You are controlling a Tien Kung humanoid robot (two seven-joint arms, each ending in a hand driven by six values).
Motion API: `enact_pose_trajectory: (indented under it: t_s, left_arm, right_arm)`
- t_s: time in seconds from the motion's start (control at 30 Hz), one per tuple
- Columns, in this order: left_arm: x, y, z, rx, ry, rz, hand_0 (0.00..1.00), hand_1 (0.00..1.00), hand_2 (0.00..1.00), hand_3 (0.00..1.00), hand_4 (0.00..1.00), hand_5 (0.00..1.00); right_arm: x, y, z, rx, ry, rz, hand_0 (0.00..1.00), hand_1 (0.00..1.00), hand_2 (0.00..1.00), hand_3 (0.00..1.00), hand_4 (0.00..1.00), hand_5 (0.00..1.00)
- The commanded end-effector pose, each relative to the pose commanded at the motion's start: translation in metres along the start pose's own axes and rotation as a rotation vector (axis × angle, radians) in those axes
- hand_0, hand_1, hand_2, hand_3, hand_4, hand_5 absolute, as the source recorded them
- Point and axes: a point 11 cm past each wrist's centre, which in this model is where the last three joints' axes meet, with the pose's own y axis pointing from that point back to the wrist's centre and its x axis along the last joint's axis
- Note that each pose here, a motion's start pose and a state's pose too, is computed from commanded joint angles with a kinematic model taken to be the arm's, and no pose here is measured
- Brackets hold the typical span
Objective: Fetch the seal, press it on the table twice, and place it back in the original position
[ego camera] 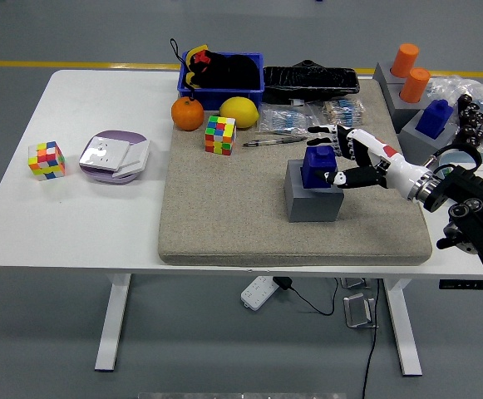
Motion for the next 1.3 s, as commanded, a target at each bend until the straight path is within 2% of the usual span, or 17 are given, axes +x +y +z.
enact_pose_trajectory:
  t_s: [0.17,0.2,0.57,0.6,0.77,0.8,1.3]
  left_arm:
    - [0.000,0.000,0.000,-0.001,-0.001,-0.001,0.814,0.823,0.799,0.855,0.844,0.465]
    - [-0.001,0.000,0.000,0.000,0.000,-0.002,0.815,0.823,0.799,0.855,0.845,0.463]
    - [-0.001,0.000,-0.002,0.003,0.000,-0.006,0.815,0.824,0.799,0.856,0.845,0.460]
    - [-0.001,0.000,-0.002,0.003,0.000,-0.007,0.815,0.824,0.800,0.856,0.846,0.463]
    - [-0.002,0.000,-0.002,0.002,0.000,-0.010,0.815,0.824,0.800,0.856,0.846,0.463]
    - [-0.002,0.000,-0.001,0.002,0.000,-0.010,0.815,0.824,0.801,0.856,0.847,0.464]
    - [-0.003,0.000,-0.001,0.001,0.002,-0.015,0.815,0.824,0.802,0.856,0.849,0.464]
  right_arm:
    - [-0.001,0.000,0.003,-0.002,0.005,0.008,0.765,0.737,0.758,0.869,0.678,0.002]
    - [-0.002,0.000,0.004,-0.003,0.004,0.007,0.693,0.688,0.718,0.847,0.572,0.002]
    - [-0.006,0.001,0.008,-0.008,0.006,0.006,0.663,0.670,0.693,0.837,0.562,0.002]
    - [-0.007,0.001,0.008,-0.008,0.007,0.006,0.606,0.577,0.637,0.786,0.533,0.002]
    - [-0.007,0.001,0.008,0.003,0.011,0.014,0.606,0.577,0.637,0.786,0.533,0.002]
    - [-0.007,0.001,0.007,0.007,0.012,0.017,0.593,0.538,0.583,0.748,0.508,0.002]
    - [0.002,0.000,-0.009,0.075,0.032,0.059,0.581,0.524,0.563,0.732,0.487,0.002]
